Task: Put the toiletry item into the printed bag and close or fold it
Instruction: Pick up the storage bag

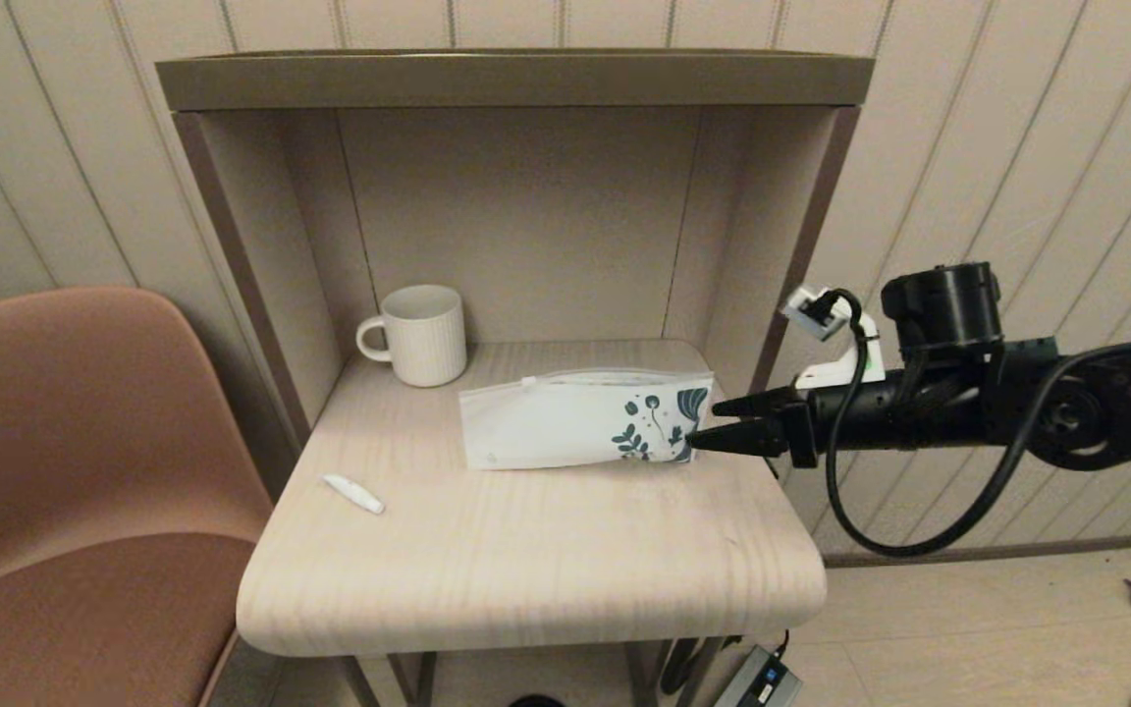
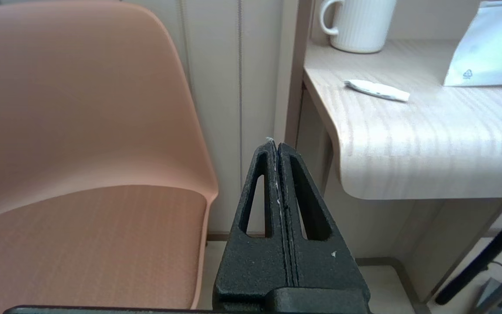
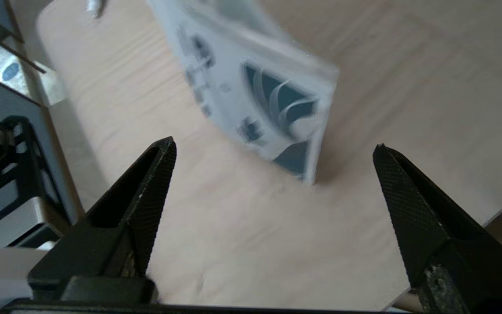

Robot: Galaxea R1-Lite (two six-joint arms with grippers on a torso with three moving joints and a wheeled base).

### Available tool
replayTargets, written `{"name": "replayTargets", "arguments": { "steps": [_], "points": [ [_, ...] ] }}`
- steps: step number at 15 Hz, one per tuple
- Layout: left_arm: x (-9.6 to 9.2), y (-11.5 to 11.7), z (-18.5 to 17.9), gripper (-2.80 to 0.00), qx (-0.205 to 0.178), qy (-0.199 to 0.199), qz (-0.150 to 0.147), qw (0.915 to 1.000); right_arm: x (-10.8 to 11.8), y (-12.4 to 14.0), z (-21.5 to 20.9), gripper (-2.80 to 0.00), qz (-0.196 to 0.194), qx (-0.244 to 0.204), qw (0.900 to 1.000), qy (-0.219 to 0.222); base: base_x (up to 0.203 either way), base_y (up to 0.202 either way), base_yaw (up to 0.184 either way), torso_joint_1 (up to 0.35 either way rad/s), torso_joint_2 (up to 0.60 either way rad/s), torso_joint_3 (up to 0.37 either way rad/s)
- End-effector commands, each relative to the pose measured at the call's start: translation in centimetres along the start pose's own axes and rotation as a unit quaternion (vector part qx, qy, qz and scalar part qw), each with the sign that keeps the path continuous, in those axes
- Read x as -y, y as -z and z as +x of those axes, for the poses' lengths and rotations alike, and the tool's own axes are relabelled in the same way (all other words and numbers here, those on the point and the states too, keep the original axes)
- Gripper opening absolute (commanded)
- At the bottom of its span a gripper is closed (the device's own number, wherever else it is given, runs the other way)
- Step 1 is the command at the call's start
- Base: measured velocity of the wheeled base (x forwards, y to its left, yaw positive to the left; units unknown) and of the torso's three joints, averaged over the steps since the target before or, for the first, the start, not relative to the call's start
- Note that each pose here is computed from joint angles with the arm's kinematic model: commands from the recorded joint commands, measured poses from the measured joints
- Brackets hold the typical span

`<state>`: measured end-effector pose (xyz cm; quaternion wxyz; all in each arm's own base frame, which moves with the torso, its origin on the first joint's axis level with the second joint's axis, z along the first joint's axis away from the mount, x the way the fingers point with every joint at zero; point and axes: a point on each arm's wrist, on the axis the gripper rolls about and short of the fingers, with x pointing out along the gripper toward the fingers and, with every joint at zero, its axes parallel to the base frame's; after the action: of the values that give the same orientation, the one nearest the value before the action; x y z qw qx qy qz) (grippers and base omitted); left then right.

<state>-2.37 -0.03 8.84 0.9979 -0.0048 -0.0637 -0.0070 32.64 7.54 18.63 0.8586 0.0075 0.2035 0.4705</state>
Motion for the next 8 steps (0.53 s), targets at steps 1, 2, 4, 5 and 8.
{"name": "replayTargets", "arguments": {
  "steps": [1, 2, 4, 5, 8],
  "points": [
    [0.0, 0.0, 0.0, -2.80, 0.000, 0.000, 0.000, 1.0000, 0.4, -0.1, 0.8, 0.00, -0.002, -0.001, 1.000, -0.006, 0.000, 0.000, 0.000, 0.000, 0.00, 0.000],
    [0.0, 0.0, 0.0, -2.80, 0.000, -0.001, 0.000, 1.0000, 0.4, -0.2, 1.3, 0.00, -0.004, -0.002, 1.000, -0.011, 0.000, 0.000, 0.000, 0.000, 0.00, 0.000],
    [0.0, 0.0, 0.0, -2.80, 0.000, 0.000, 0.000, 1.0000, 0.2, -0.5, 2.6, 0.00, -0.011, -0.003, 1.000, -0.023, 0.000, 0.000, 0.000, 0.000, 0.00, 0.000],
    [0.0, 0.0, 0.0, -2.80, -0.001, 0.000, 0.000, 1.0000, 0.1, -0.6, 2.9, 0.00, -0.012, -0.004, 1.000, -0.027, 0.000, 0.000, 0.000, 0.000, 0.00, 0.000],
    [0.0, 0.0, 0.0, -2.80, 0.000, 0.000, 0.000, 1.0000, -1.0, -0.5, 4.0, 0.00, -0.018, -0.011, 0.999, -0.047, 0.000, 0.000, 0.000, 0.000, 0.00, 0.000]
  ]
}}
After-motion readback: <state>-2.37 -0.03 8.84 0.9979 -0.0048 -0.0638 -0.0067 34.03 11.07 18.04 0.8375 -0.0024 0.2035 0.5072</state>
